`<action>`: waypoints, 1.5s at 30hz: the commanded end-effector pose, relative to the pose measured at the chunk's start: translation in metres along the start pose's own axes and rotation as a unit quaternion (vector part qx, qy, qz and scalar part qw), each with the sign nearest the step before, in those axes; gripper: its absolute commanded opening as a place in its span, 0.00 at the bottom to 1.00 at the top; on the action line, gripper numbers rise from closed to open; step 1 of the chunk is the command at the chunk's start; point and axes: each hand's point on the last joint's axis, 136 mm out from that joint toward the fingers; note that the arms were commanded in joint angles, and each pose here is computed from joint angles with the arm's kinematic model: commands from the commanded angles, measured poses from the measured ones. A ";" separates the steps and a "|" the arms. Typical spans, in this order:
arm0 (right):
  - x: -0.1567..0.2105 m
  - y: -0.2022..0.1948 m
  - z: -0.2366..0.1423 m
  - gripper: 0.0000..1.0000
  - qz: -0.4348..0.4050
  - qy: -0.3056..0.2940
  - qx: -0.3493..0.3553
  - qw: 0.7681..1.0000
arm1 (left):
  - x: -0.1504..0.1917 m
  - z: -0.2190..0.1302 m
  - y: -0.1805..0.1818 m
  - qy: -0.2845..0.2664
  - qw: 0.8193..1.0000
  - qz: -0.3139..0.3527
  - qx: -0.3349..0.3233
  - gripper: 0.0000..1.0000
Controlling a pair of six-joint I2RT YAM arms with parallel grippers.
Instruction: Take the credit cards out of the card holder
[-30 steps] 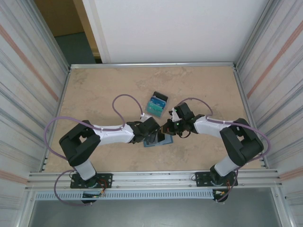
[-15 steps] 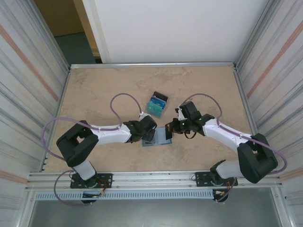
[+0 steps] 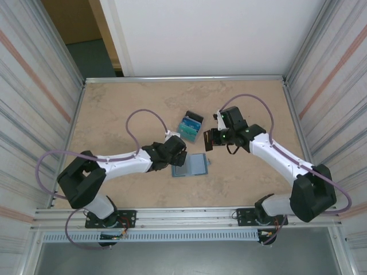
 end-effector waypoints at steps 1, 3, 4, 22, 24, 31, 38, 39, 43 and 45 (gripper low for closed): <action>-0.017 -0.010 -0.002 0.00 -0.061 0.000 0.032 0.998 | -0.003 -0.013 0.016 -0.010 0.999 -0.041 -0.015 0.99; -0.026 -0.014 0.001 0.00 -0.075 -0.002 0.038 0.996 | -0.005 -0.017 0.021 -0.017 0.998 -0.053 -0.019 0.99; -0.032 -0.016 0.002 0.00 -0.084 -0.004 0.040 0.996 | -0.005 -0.020 0.024 -0.021 0.998 -0.059 -0.021 0.99; -0.110 -0.024 0.052 0.00 -0.238 -0.033 0.030 0.970 | -0.001 -0.038 0.052 -0.040 0.993 -0.112 -0.021 0.99; -0.115 -0.026 0.058 0.00 -0.247 -0.032 0.031 0.968 | -0.001 -0.039 0.054 -0.040 0.993 -0.112 -0.023 0.99; -0.126 -0.029 0.077 0.00 -0.276 -0.026 0.031 0.960 | -0.002 -0.041 0.055 -0.045 0.992 -0.115 -0.020 0.99; -0.134 -0.034 0.085 0.00 -0.301 -0.023 0.042 0.952 | -0.002 -0.041 0.055 -0.043 0.992 -0.115 -0.021 0.99; -0.134 -0.035 0.086 0.00 -0.304 -0.020 0.045 0.951 | -0.001 -0.040 0.054 -0.043 0.992 -0.115 -0.021 0.99; -0.132 -0.039 0.094 0.00 -0.311 -0.007 0.047 0.949 | -0.001 -0.041 0.055 -0.042 0.992 -0.116 -0.021 0.99; -0.131 -0.039 0.097 0.00 -0.313 -0.005 0.045 0.949 | 0.000 -0.040 0.056 -0.040 0.992 -0.114 -0.024 0.99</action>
Point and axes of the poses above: each hand's point on the last joint's axis, 136 mm out from that joint toward the fingers, its own z axis out along the fingers, its own y axis along the line the jaws close on, x = y × z, and after that the axes turned 10 degrees about -z, right-handed
